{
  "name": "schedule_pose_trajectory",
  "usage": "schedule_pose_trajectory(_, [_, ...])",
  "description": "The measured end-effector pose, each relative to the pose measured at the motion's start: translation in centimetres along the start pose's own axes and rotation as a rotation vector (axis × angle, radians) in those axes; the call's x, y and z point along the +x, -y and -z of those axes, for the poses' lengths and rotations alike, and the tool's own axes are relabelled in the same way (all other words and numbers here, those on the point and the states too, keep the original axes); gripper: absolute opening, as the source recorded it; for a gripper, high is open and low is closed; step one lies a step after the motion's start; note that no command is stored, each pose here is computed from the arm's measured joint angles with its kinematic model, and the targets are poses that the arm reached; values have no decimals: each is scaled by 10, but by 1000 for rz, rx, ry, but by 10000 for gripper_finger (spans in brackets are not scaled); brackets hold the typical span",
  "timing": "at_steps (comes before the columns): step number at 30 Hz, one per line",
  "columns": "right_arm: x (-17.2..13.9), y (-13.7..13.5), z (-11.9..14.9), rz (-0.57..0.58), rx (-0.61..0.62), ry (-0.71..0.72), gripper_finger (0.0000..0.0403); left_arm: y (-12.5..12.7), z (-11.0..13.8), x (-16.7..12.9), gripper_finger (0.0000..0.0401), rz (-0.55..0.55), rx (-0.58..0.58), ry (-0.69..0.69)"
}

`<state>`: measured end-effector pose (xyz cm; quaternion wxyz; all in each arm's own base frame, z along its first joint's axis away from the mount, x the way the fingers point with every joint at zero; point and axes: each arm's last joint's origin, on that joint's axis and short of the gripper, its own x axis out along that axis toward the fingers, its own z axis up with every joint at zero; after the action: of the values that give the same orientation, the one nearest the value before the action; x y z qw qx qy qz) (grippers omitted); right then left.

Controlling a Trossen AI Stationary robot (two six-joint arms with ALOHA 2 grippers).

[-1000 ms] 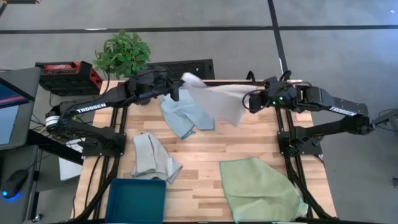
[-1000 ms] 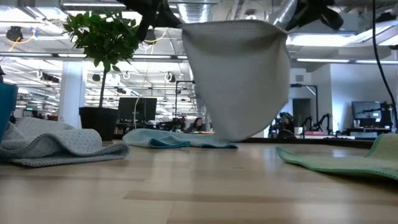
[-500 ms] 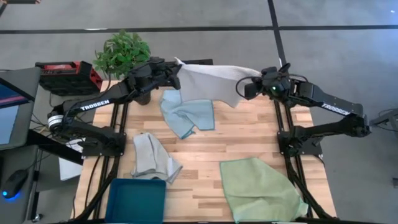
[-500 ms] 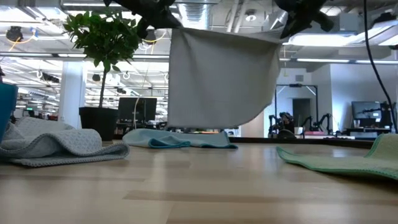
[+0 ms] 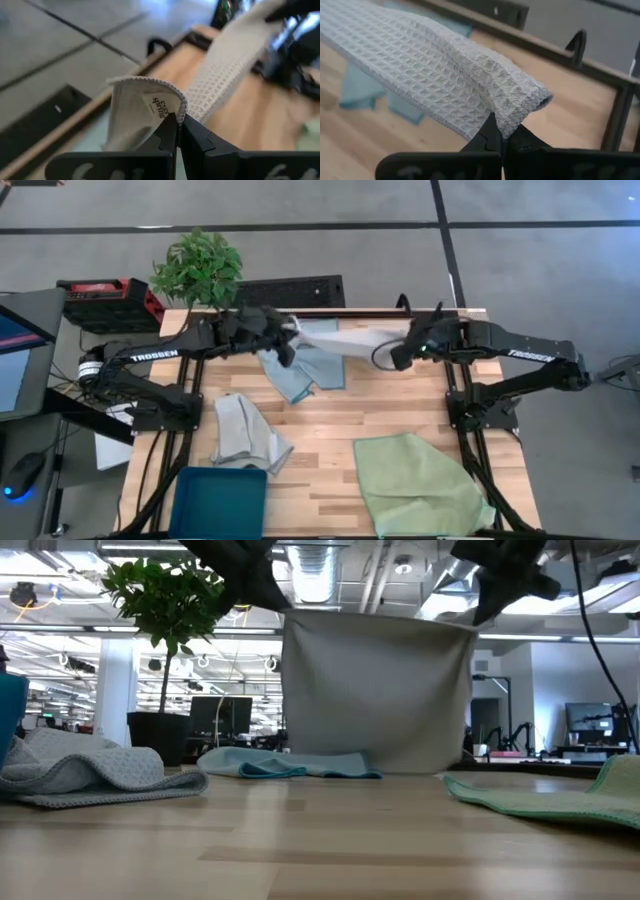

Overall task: Fold microfiber towels
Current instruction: Fold the gray microfiber towel

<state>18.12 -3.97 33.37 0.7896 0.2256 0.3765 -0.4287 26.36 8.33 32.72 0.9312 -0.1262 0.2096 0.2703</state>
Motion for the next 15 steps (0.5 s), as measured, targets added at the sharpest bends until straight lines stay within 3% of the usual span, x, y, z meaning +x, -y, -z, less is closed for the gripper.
schedule_pose_trajectory(6, [9,-23,16,-3,-31,-71,8,21,18,-7,0,42,-8,-129])
schedule_pose_trajectory(15, [23,-69,52,-138,-172,-287,8,39,46,-21,0,39,-9,-347])
